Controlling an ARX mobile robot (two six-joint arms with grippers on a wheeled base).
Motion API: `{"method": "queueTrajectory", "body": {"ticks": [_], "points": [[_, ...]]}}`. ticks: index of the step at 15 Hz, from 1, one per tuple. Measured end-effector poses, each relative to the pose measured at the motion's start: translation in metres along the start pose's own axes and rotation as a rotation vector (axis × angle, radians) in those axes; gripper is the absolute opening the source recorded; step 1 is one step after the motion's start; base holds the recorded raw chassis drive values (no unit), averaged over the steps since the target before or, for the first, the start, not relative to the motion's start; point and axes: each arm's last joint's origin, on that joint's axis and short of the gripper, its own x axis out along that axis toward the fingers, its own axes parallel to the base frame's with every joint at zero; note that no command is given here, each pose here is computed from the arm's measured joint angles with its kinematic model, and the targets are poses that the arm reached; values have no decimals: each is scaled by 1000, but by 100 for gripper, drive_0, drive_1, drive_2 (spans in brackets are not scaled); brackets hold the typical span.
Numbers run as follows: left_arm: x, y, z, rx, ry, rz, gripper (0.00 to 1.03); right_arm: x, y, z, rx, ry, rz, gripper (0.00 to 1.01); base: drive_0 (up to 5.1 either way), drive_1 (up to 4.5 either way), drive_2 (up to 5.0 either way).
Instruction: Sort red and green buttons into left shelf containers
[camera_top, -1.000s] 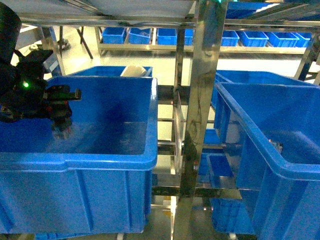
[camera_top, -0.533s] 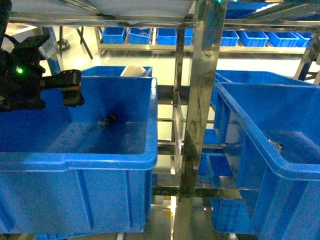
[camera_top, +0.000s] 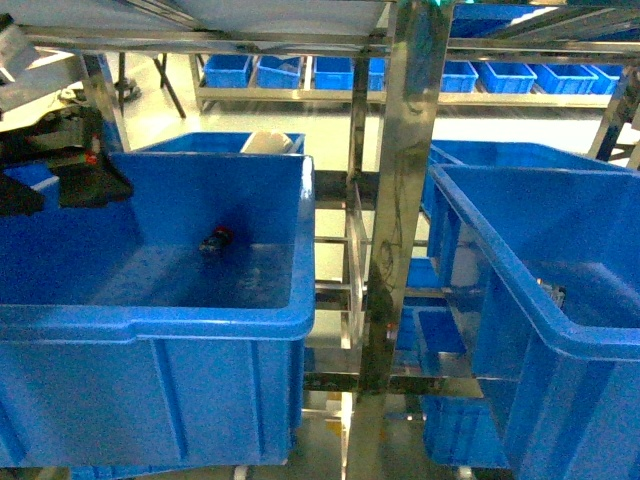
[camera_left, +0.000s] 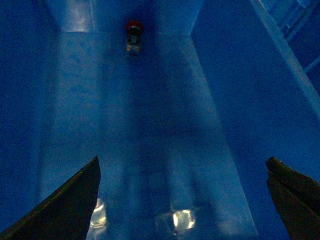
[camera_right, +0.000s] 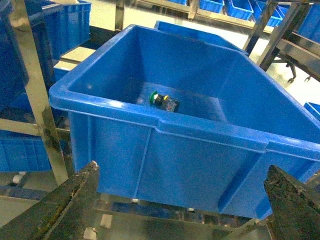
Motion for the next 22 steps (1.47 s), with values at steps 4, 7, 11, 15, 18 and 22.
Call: {"method": "queueTrajectory", "body": {"ticks": [4, 7, 11, 15, 18, 22], "points": [[-86, 17, -45, -62, -282, 172, 98, 0, 0, 0, 0, 0, 0, 98, 0, 0, 0], [-130, 1, -90, -90, -390, 229, 98, 0, 0, 0, 0, 0, 0, 98, 0, 0, 0], [-177, -23, -98, -56, -669, 112, 93, -4, 2, -1, 25, 27, 7, 93, 0, 0, 0], [-165, -21, -131, 124, -720, 143, 38, -12, 2, 15, 167, -221, -4, 38, 0, 0, 0], [-159, -19, -148, 126, -701, 146, 1, -13, 1, 20, 172, -278, -12, 1, 0, 0, 0], [-157, -17, -162, 129, -704, 146, 1, -14, 0, 23, 174, -302, -14, 2, 0, 0, 0]]}}
